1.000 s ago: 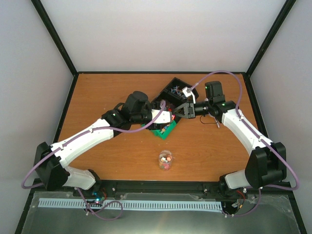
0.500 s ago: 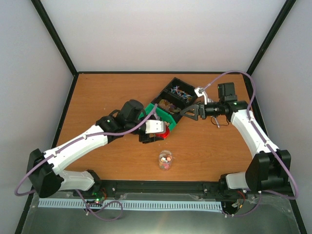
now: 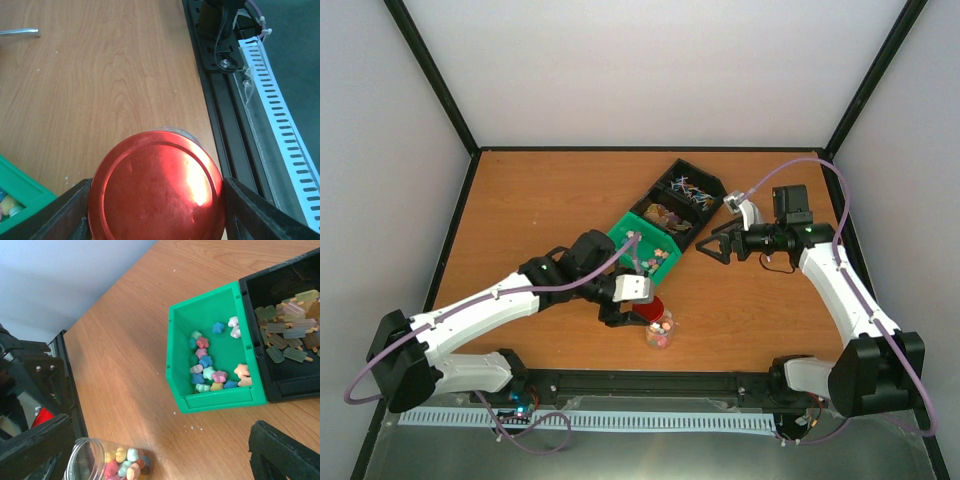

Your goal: Pack the candies

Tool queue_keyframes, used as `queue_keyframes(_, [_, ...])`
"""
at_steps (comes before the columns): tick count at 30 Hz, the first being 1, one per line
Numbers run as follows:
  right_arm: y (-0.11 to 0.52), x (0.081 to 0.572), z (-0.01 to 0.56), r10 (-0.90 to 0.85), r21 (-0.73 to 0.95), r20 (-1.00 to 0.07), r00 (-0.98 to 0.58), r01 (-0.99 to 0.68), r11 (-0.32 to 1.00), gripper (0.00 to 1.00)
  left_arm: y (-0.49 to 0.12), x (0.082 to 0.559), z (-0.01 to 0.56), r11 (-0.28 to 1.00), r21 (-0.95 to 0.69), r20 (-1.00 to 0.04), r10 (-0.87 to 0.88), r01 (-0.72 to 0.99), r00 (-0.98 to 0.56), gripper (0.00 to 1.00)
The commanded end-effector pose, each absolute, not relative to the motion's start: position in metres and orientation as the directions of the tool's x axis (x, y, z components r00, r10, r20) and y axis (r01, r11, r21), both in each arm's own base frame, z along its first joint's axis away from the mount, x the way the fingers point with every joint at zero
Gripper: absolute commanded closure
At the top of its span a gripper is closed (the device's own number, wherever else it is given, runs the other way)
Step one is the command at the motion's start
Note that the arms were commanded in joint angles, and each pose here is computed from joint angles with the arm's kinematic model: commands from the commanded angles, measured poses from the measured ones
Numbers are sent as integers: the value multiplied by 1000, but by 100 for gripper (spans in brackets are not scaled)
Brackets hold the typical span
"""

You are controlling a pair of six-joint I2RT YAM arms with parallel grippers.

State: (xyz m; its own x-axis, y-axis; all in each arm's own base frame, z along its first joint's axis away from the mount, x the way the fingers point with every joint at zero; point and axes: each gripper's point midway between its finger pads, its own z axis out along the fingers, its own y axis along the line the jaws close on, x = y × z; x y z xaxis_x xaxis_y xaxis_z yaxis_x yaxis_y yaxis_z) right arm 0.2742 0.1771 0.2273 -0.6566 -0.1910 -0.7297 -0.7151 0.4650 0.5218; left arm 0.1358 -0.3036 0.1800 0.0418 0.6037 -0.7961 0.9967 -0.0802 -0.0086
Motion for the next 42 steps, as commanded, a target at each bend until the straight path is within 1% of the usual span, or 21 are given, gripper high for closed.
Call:
queue_keyframes(1, [171, 277, 231, -183, 462, -767, -615, -728, 506, 6, -310, 123, 177, -132, -12, -803, 592, 991, 69, 38])
queue_keyframes(4, [170, 276, 228, -183, 468, -760, -624, -720, 512, 6, -312, 121, 171, -152, -31, -799, 598, 988, 67, 38])
queue_keyframes(9, [169, 274, 228, -182, 471, -754, -631, -713, 519, 6, -318, 112, 162, -214, -23, -788, 605, 977, 114, 36])
queue_keyframes(21, [172, 269, 233, -166, 507, -742, -650, -706, 495, 6, -331, 125, 154, -180, -16, -790, 605, 983, 98, 36])
queue_keyframes(30, [173, 268, 232, -163, 517, -737, -656, -702, 490, 6, -336, 118, 146, -225, -16, -777, 615, 974, 129, 36])
queue_keyframes(37, [174, 267, 234, -160, 525, -736, -658, -704, 478, 6, -339, 124, 141, -190, -27, -768, 633, 981, 101, 35])
queue_keyframes(42, [174, 267, 235, -160, 526, -736, -658, -705, 475, 6, -336, 124, 135, -192, -23, -754, 647, 981, 109, 36])
